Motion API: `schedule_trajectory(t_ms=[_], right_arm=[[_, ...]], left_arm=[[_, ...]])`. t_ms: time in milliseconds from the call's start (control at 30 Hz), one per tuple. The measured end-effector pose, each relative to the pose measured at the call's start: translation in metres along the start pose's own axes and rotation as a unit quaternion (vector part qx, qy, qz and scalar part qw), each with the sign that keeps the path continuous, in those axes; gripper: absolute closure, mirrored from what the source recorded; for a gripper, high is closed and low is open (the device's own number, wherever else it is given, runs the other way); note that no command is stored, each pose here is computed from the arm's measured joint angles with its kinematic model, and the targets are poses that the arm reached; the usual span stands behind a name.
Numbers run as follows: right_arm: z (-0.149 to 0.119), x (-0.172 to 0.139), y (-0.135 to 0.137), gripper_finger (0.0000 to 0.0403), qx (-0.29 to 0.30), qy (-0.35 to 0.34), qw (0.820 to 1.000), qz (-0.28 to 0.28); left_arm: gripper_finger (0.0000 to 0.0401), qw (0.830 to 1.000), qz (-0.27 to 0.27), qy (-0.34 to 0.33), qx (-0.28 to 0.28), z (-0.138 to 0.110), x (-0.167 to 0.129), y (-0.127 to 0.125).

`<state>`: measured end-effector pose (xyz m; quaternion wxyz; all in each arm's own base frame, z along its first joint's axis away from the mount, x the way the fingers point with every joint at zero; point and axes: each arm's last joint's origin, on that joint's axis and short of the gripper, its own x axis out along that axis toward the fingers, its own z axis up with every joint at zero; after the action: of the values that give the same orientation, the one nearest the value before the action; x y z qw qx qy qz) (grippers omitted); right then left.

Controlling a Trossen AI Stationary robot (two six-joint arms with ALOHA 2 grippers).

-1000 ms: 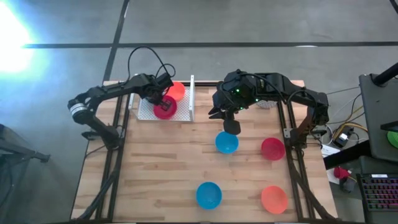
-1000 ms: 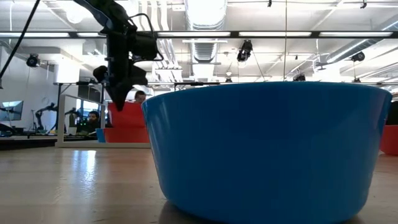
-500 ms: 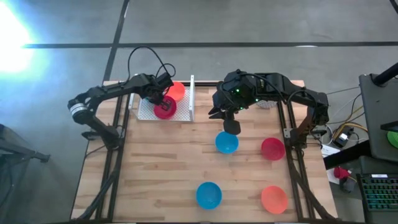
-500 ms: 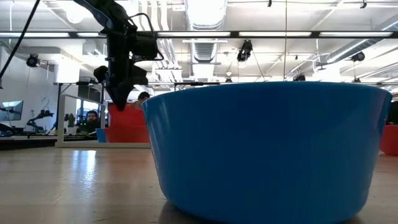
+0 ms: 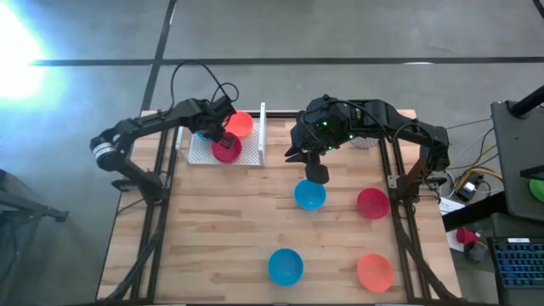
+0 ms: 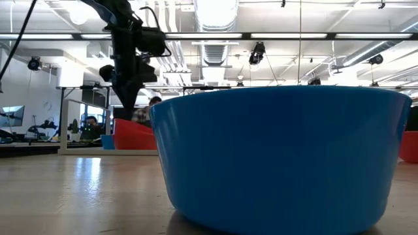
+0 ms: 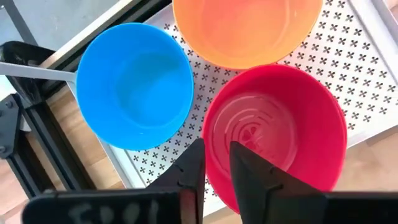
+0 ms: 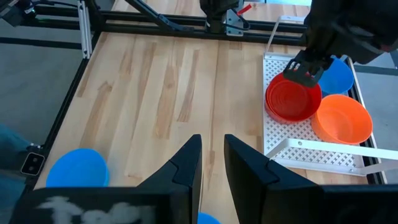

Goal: Pick & Place Mini bowls
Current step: Stack the left red bowl on the red bowl on the shelf, then stack the top blue bowl on the blue bowl on the shelf

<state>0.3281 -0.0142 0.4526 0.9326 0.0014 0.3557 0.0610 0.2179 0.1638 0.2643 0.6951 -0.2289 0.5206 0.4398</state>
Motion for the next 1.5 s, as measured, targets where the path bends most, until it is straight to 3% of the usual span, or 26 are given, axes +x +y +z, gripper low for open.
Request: schedule_trajectory(t_ms=[233, 833, 1033, 1200, 1500], right_arm=[[0.0, 0.0, 0.0, 0.0339, 0.0, 0.0, 1.0, 0.0], [0.001, -0.001, 0.0, 0.0339, -0.002, -0.007, 1.0, -0.001], [-0.001, -0.003, 0.0, 0.0339, 0.026, 0.0, 1.0, -0.001], [-0.006, -0.005, 0.0, 0.0339, 0.051, 0.026, 0.998, -0.001], [-0.032, 0.018, -0.005, 0.0339, 0.126, 0.129, 0.984, -0.008]], left_arm=[[0.0393, 1.0, 0.008, 0.026, 0.006, -0.008, 0.004, 0.001], [0.0401, 0.999, 0.007, 0.045, 0.006, -0.023, 0.022, 0.001], [0.0401, 1.0, -0.021, -0.021, 0.005, -0.019, -0.016, 0.002], [0.0401, 0.993, -0.066, -0.096, 0.03, -0.035, -0.06, 0.0], [0.0401, 0.957, -0.166, -0.213, 0.105, -0.082, -0.122, -0.012]])
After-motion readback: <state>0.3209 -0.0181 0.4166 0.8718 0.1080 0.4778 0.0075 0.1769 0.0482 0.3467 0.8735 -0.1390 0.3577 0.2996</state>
